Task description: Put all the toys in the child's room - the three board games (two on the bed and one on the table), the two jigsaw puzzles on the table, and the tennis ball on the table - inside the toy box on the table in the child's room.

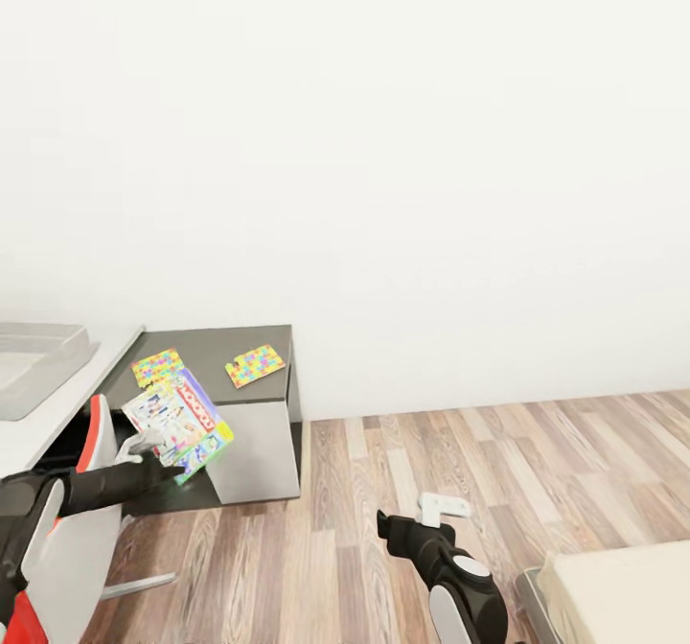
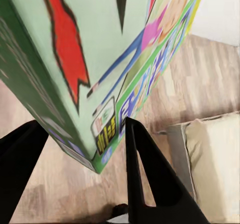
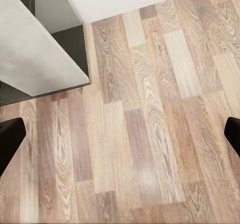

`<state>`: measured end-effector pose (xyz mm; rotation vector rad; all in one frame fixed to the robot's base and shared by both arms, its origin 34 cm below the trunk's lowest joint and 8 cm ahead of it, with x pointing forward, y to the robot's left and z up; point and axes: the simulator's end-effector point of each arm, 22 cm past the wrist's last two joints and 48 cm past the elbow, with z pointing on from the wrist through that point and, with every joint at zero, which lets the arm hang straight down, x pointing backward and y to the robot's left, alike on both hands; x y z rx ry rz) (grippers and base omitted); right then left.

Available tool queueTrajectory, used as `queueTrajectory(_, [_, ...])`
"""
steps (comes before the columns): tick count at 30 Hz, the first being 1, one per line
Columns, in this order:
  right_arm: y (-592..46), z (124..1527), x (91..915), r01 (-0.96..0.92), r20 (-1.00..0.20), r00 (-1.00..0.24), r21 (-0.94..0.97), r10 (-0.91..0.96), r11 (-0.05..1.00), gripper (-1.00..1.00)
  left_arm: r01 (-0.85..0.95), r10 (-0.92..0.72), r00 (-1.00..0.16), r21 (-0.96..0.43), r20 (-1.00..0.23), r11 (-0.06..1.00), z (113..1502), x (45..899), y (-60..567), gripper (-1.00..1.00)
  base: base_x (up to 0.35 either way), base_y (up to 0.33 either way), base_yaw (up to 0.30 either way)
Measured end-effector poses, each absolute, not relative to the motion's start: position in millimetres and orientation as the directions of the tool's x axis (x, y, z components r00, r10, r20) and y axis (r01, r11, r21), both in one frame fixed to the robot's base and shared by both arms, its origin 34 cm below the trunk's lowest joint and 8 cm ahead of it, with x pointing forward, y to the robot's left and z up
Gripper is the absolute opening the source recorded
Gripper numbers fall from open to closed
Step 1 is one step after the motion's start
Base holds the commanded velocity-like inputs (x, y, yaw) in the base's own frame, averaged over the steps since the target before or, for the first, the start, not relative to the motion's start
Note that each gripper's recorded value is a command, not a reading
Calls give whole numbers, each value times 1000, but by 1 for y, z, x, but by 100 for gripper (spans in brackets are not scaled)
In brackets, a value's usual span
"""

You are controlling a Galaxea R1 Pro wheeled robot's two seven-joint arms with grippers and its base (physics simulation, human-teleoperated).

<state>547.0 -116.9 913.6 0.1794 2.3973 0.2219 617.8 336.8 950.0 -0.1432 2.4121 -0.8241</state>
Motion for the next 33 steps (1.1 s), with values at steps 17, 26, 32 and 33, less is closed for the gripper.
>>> queueTrajectory(17, [-163,909,554,180,-635,-717,232,290,956,100,315,-370,-728,-761,-577,567,1078,596,395,-100,52,0,7])
queueTrajectory(26, [-168,922,562,123,-574,-686,515,448,848,100,311,-380,-724,-764,-576,565,1078,596,398,-100,300,0,0])
queueTrajectory(32, [-167,934,564,54,-579,-679,575,452,816,100,313,-381,-724,-765,-576,562,1079,596,398,-100,328,0,115])
queueTrajectory(33, [-168,934,564,52,-579,-679,577,452,815,100,313,-381,-724,-765,-576,562,1079,596,398,-100,329,0,233])
